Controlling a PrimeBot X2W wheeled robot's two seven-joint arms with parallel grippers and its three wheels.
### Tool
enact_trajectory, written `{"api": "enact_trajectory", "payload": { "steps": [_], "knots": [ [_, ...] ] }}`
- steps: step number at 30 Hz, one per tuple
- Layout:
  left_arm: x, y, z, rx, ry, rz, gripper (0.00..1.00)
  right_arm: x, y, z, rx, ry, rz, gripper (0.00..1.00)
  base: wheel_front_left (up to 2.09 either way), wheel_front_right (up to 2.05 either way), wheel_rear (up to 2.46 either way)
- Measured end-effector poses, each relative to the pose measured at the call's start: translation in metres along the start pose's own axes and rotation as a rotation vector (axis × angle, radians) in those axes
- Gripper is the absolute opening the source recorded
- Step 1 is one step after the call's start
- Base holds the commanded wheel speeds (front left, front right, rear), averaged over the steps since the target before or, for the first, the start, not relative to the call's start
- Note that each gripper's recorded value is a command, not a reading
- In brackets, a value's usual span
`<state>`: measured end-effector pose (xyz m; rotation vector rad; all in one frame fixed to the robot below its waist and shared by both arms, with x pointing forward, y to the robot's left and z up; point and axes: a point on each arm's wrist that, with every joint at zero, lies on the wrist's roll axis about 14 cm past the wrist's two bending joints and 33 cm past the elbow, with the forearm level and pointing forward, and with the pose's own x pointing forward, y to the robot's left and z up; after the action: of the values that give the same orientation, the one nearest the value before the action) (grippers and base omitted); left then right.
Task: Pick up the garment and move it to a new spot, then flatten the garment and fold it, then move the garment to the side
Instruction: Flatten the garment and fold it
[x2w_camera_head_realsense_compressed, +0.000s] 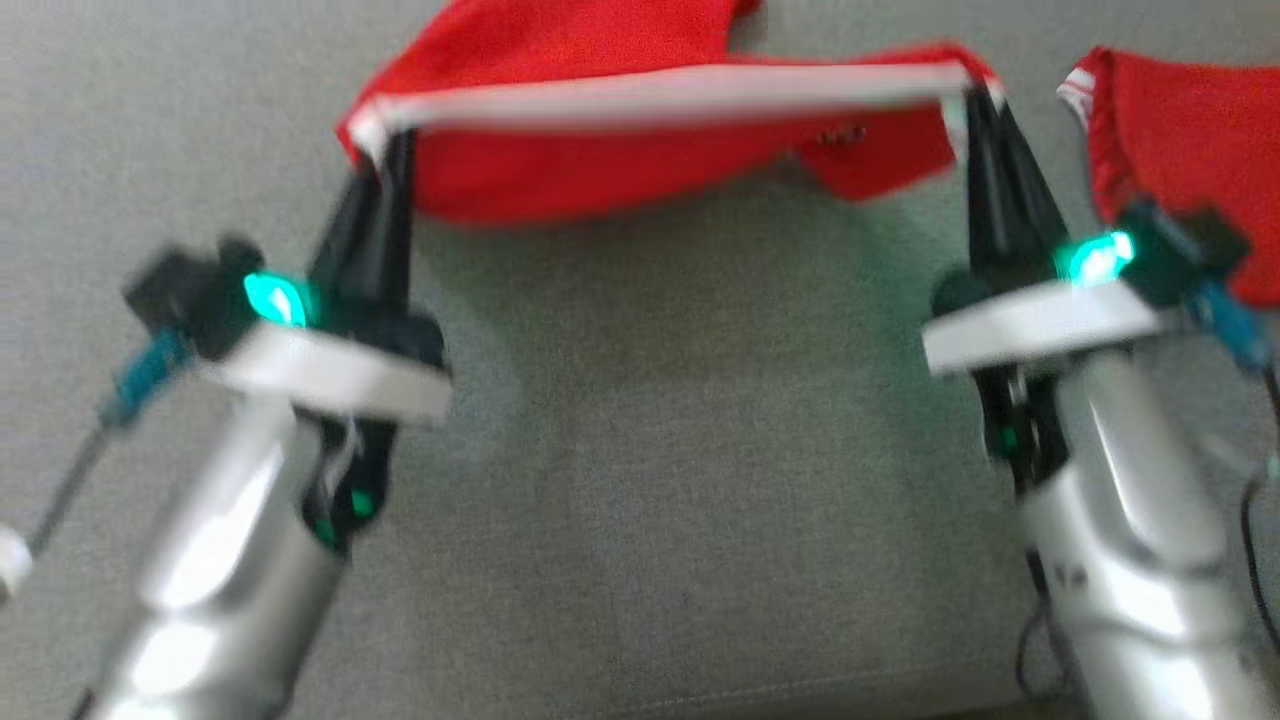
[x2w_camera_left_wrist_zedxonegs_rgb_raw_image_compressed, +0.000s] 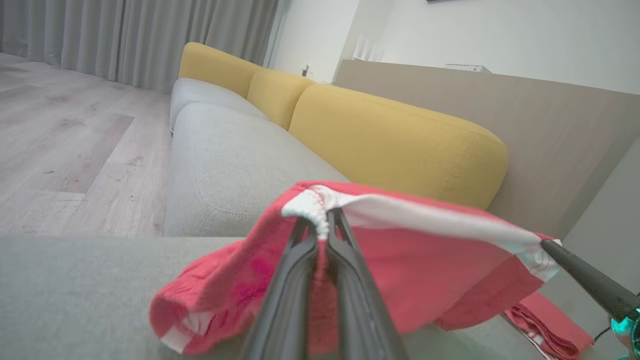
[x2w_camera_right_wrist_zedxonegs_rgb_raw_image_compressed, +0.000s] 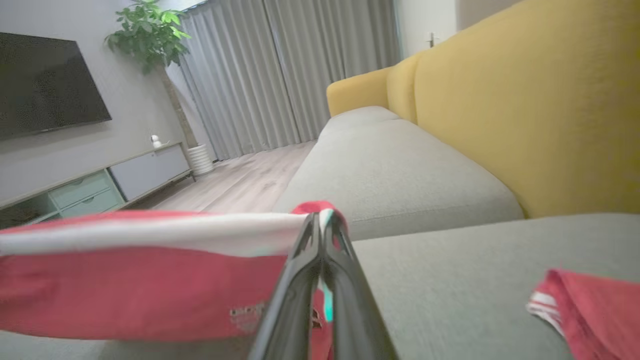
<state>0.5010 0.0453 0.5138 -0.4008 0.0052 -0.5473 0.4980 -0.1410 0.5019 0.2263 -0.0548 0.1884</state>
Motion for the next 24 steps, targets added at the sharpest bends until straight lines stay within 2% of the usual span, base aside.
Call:
{"api": "enact_trajectory", "payload": {
  "steps": [1, 6, 16, 20, 24],
  "knots": [
    [0.0, 0.0, 0.0, 0.0, 0.0, 0.0, 0.0, 0.0, 0.0, 0.0, 0.0, 0.0, 0.0, 0.0, 0.0, 0.0, 0.0],
    [-0.039, -0.024, -0.001, 0.015, 0.0, -0.005, 0.0, -0.049, 0.004, 0.002, 0.04, 0.004, -0.029, 0.0, 0.0, 0.0, 0.0],
    [-0.127, -0.071, 0.004, -0.053, -0.016, 0.073, 0.0, -0.154, 0.002, 0.039, 0.051, -0.036, -0.128, 0.0, 0.0, 0.0, 0.0],
    [-0.145, -0.077, -0.001, -0.097, -0.003, 0.108, 0.0, -0.162, -0.003, 0.047, 0.033, -0.022, -0.146, 0.0, 0.0, 0.0, 0.0],
    [-0.149, -0.073, -0.008, -0.137, 0.006, 0.145, 0.0, -0.147, 0.003, 0.042, 0.008, 0.009, -0.115, 0.0, 0.0, 0.0, 0.0]
  ]
}}
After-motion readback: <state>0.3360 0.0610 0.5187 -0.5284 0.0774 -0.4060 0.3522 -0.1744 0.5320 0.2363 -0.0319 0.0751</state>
